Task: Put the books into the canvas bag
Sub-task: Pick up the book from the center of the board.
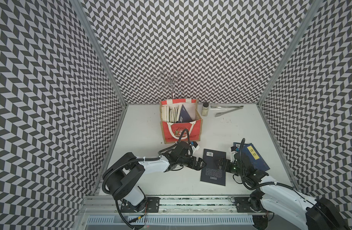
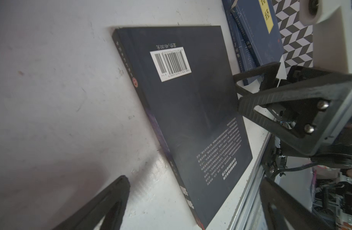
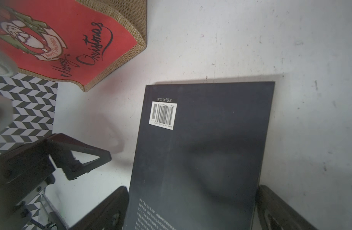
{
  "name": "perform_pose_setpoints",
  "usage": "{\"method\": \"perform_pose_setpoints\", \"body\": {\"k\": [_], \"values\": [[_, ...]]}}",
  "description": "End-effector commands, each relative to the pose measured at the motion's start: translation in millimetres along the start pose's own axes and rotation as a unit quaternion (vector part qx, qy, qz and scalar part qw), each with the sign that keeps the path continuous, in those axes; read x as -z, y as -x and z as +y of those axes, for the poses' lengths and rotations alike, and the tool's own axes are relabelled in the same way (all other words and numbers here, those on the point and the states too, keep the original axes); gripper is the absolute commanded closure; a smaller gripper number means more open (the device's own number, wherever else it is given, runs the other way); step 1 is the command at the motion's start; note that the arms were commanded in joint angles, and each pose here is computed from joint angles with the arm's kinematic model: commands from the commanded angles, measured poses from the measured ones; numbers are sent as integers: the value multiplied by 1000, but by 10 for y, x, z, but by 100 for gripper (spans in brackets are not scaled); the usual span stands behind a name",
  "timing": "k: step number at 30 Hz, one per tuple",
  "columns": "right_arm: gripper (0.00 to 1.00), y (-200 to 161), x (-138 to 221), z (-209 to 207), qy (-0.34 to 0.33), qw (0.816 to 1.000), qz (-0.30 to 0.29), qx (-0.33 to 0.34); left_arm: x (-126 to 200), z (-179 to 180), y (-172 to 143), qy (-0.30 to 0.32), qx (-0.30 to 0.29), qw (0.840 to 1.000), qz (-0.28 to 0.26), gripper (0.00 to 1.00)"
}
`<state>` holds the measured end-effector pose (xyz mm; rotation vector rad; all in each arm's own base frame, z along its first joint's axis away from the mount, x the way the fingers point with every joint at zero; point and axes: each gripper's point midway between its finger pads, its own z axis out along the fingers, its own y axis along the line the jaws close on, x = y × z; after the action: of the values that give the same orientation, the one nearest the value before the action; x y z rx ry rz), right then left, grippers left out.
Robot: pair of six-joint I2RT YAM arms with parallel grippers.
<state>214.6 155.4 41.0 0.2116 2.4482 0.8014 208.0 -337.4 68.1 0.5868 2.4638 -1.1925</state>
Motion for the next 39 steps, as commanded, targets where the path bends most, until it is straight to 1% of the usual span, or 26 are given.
{"method": "perform_pose_setpoints", "body": {"k": [1, 5, 9, 12, 15, 21, 25, 29, 31, 33, 36, 39], "values": [[0, -544, -63, -295, -33, 994, 101, -18, -55, -8, 97, -16, 15, 1000, -6, 1], [1, -589, -149, -220, -19, 992, 126, 8, -133, 106, 34, -6, 30, 999, 12, 0], [1, -614, -200, -64, 21, 990, 135, 24, -217, 163, -36, -8, 38, 999, 29, 0], [1, -632, -201, 45, 50, 989, 138, 38, -230, 208, -81, -18, 54, 998, 29, 0], [1, -645, -179, 117, 71, 986, 140, 48, -193, 263, -62, -24, 72, 997, 18, 1], [11, -586, -93, 241, 106, 986, 117, 60, -137, 458, -24, -19, 101, 995, 4, 1], [24, -522, -46, 333, 128, 985, 98, 67, -141, 502, -56, -29, 114, 993, 4, 2], [35, -474, -17, 415, 146, 983, 87, 73, -149, 497, -77, -33, 115, 993, 8, 2], [42, -439, -11, 438, 149, 983, 79, 74, -146, 481, -72, -36, 111, 993, 8, 2], [46, -415, -5, 457, 152, 983, 74, 74, -143, 472, -70, -39, 109, 993, 9, 2], [52, -367, 8, 500, 159, 983, 63, 74, -142, 479, -83, -37, 109, 993, 10, 3], [55, -306, 35, 554, 169, 982, 49, 74, -153, 486, -93, -37, 110, 993, 13, 3]]}}
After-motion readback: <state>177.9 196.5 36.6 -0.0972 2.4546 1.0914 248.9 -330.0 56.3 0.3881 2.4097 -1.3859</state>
